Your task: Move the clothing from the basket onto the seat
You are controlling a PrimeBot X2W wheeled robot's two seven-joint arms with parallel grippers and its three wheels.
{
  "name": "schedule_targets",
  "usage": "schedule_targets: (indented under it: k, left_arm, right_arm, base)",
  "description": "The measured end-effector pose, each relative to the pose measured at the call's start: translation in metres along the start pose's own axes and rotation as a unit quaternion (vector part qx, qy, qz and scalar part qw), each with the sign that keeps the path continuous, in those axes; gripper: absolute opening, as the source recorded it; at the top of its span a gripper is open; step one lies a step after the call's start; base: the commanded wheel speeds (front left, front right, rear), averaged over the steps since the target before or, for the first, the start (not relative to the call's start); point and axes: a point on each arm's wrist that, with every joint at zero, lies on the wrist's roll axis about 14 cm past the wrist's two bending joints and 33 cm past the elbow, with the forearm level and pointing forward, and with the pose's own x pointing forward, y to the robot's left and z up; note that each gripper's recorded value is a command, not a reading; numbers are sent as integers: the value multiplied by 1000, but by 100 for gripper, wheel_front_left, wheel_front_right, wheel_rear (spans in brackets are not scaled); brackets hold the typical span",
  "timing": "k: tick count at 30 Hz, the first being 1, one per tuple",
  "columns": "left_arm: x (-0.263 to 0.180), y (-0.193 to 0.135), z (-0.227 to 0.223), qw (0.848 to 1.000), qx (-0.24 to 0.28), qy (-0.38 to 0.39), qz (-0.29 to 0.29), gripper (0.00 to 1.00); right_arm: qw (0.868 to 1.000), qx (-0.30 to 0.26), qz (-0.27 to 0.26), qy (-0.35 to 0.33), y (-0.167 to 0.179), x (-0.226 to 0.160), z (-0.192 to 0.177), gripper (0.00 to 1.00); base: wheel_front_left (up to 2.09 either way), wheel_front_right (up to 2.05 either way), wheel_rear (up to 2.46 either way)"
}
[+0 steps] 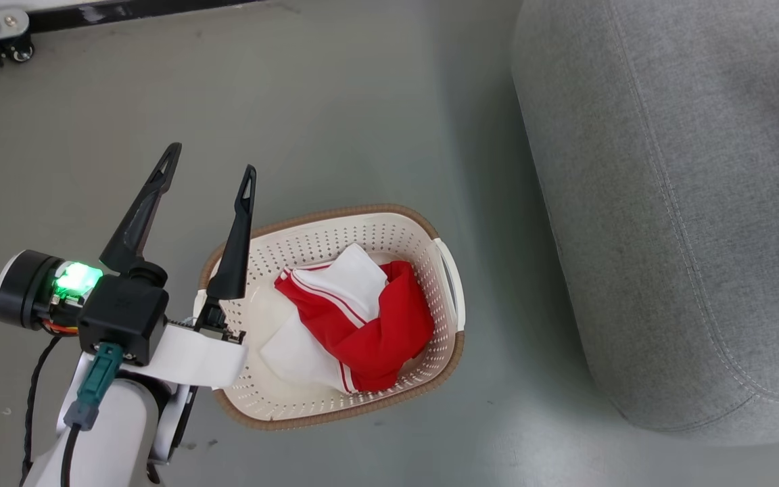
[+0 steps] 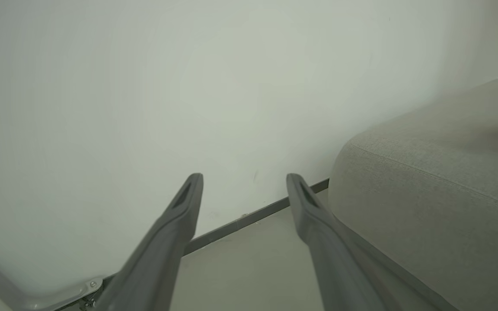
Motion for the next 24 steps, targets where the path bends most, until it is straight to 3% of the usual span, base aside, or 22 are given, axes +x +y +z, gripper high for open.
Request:
schedule_targets:
  k: [9, 13, 16, 17, 18, 19, 21, 24]
  left_arm:
    - [8, -2, -16, 1000, -5, 12, -4, 100]
    - [11, -4, -18, 1000, -7, 13, -6, 100]
    - [14, -6, -16, 1000, -9, 8, -7, 100]
    - [14, -7, -16, 1000, -11, 9, -7, 100]
    - [14, -8, -16, 1000, -13, 6, -7, 100]
    - [15, -10, -16, 1000, -15, 6, -7, 100]
    - [15, -13, -16, 1000, -20, 7, -8, 100]
    - [16, -16, -15, 1000, -23, 4, -11, 100]
  right_arm:
    - [999, 20, -14, 36, 2, -6, -38, 0]
    - [998, 37, -17, 44, 4, -10, -47, 33]
    - [998, 34, -13, 49, 5, -13, -50, 48]
    - [998, 31, -12, 51, 5, -14, -51, 73]
    - [998, 27, -11, 54, 4, -16, -53, 91]
    - [998, 21, -8, 57, 4, -17, -55, 91]
    - [998, 12, -1, 62, 6, -19, -56, 100]
    - [997, -5, 14, 70, 12, -20, -56, 100]
  base:
    - [0, 0, 0]
    - [0, 0, 0]
    - [0, 0, 0]
    - [0, 0, 0]
    - [0, 0, 0]
    - [0, 0, 0]
    - [0, 0, 0]
    - [0, 0, 0]
